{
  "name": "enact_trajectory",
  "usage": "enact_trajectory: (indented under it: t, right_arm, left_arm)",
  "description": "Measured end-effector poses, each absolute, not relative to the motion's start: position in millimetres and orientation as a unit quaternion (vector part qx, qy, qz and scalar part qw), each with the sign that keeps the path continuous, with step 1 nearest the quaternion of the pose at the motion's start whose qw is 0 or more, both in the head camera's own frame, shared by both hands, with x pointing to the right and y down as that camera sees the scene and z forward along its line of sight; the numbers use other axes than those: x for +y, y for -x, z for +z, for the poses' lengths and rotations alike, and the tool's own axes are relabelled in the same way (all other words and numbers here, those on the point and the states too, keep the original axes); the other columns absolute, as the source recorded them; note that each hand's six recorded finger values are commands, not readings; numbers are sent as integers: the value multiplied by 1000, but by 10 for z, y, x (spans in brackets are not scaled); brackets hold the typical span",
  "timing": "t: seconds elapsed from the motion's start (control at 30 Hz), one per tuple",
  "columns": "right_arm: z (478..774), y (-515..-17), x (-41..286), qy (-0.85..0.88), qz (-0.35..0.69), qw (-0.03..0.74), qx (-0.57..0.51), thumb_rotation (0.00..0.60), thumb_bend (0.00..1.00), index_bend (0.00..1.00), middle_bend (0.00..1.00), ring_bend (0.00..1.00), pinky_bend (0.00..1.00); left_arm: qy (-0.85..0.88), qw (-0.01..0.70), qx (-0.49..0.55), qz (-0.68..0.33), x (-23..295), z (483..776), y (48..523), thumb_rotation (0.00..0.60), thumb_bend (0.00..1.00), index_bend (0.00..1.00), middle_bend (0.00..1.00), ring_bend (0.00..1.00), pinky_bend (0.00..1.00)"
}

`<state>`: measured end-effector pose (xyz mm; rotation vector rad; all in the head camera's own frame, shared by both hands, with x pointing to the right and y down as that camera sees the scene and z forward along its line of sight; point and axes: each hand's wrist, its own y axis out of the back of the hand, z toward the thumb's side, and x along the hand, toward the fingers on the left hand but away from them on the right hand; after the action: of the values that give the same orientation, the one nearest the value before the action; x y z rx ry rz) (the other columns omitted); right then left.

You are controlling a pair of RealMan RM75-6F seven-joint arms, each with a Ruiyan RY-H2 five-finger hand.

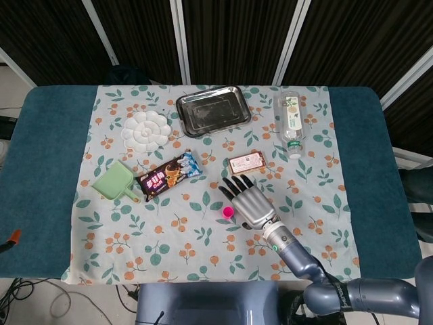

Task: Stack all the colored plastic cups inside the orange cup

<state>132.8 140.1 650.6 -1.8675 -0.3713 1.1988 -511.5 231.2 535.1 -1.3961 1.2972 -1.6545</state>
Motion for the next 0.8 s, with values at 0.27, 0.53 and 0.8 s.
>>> enact_trajectory:
  t: [0.27,0.53,0.8]
  right_arm:
    - [6601,-1301,1412,750,483,425,-153,600,310,313,0,20,87]
    - [6660,-1246,1441,752,478,426,-156,600,374,383,0,33,87]
    - [6718,-1214,1458,752,478,426,-154,600,385,400,0,33,87]
  left_arm:
    - [525,302,492,-626,2312,5352,5124,600,203,97,65,6,0]
    - [525,300,493,-626,2313,5352,5125,600,208,98,64,5,0]
    - [524,300,493,-626,2310,5353,5131,600,210,98,64,5,0]
